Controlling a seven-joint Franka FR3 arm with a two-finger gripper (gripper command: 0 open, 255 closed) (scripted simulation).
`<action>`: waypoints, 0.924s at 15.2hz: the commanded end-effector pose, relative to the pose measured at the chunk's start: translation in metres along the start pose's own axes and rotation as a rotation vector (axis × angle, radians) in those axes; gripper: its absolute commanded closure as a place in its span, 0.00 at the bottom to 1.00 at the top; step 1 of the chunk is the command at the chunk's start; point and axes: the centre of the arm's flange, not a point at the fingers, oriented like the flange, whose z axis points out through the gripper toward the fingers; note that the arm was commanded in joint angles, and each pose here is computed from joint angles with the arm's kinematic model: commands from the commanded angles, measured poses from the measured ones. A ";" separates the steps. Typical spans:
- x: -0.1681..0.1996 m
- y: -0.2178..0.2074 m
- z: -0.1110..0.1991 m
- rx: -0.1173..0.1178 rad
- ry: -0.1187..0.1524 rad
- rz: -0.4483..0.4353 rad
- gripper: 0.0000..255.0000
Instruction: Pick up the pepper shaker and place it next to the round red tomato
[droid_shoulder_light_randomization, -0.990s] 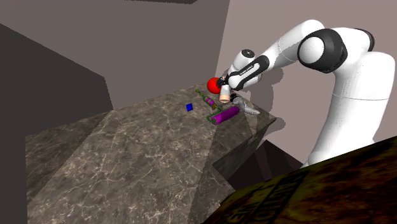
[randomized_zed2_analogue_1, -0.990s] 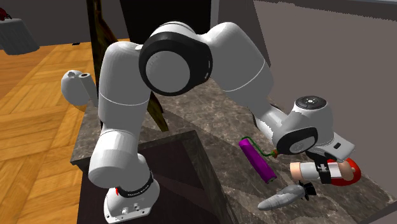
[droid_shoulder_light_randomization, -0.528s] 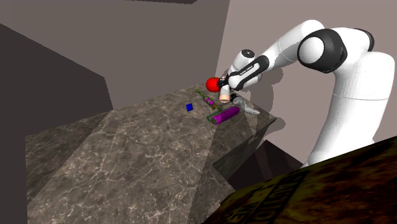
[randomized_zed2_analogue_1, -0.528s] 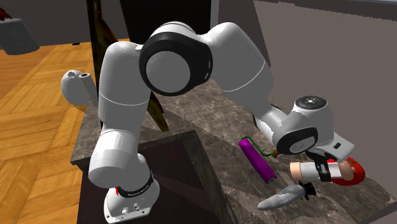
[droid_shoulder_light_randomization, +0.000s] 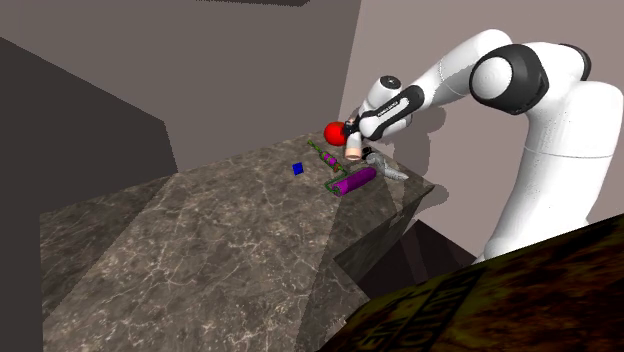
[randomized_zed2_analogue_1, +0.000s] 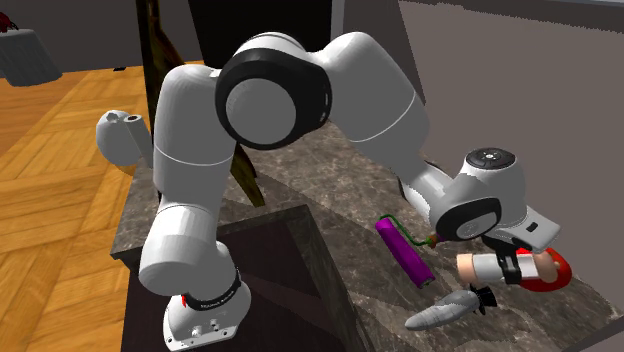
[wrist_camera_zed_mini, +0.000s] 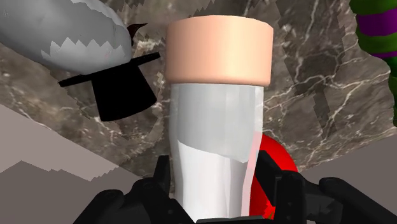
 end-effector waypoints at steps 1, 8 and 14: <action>0.004 0.000 -0.009 0.000 0.000 0.000 1.00; 0.022 -0.002 -0.041 0.000 0.000 0.000 1.00; 0.037 -0.004 -0.069 0.000 0.000 0.000 1.00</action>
